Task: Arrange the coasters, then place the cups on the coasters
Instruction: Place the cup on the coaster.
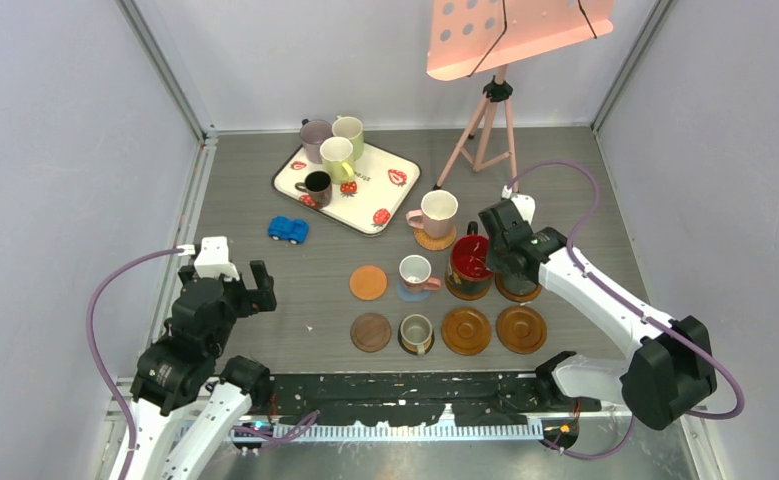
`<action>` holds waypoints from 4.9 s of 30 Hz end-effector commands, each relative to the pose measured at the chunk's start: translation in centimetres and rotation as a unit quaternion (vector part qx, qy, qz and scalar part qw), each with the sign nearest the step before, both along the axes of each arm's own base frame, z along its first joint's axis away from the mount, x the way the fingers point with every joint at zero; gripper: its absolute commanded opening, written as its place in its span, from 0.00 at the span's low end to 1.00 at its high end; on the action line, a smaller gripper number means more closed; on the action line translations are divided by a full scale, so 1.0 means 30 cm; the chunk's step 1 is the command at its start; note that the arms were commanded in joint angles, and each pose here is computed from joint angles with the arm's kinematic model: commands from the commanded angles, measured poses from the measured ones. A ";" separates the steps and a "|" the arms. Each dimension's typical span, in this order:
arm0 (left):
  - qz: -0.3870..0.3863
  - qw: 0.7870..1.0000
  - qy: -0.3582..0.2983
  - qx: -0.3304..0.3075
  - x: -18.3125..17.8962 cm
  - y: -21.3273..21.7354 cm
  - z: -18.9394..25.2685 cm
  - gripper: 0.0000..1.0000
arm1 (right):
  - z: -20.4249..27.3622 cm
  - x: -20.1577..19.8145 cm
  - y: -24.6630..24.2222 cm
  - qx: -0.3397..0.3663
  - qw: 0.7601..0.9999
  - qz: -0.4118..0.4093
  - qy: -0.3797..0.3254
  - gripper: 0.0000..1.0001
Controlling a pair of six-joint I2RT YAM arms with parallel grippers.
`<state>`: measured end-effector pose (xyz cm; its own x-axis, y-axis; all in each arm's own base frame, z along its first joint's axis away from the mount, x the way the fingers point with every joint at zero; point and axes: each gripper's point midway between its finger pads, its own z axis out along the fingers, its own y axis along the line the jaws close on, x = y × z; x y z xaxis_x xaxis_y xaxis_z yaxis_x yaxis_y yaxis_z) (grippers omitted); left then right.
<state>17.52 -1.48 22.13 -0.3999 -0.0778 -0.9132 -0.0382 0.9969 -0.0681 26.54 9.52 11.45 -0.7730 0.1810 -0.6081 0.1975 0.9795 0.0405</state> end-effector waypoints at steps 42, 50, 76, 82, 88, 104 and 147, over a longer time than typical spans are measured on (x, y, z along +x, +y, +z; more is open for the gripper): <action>0.001 1.000 -0.019 -0.015 0.012 -0.010 0.023 1.00 | 0.150 0.109 0.052 0.038 0.997 0.001 -0.068 0.05; 0.002 1.000 -0.019 -0.016 0.013 -0.010 0.023 1.00 | 0.122 0.098 0.040 0.030 0.998 -0.001 -0.060 0.05; 0.001 1.000 -0.019 -0.016 0.014 -0.011 0.022 1.00 | 0.079 0.094 0.039 0.028 0.998 0.001 -0.047 0.08; 0.000 1.000 -0.020 -0.016 0.012 -0.011 0.026 1.00 | 0.067 0.089 0.033 0.028 0.999 -0.005 -0.042 0.22; -0.004 1.000 -0.018 -0.017 0.014 -0.017 0.025 1.00 | 0.096 0.088 0.027 0.026 0.999 -0.006 -0.046 0.36; -0.002 1.000 -0.010 -0.023 0.045 -0.035 0.024 1.00 | 0.329 0.076 0.111 0.094 0.989 0.063 -0.100 0.59; 0.083 0.967 0.148 -0.192 1.057 -0.202 -0.201 0.54 | 0.421 -0.006 0.357 0.194 0.944 0.225 -0.143 0.95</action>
<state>47.21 -7.35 14.41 -0.6491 -0.4433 -0.6182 -0.2744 0.8944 -0.3532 25.33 19.33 21.59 -0.6746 0.1104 -0.7299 -0.2795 0.8769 0.3910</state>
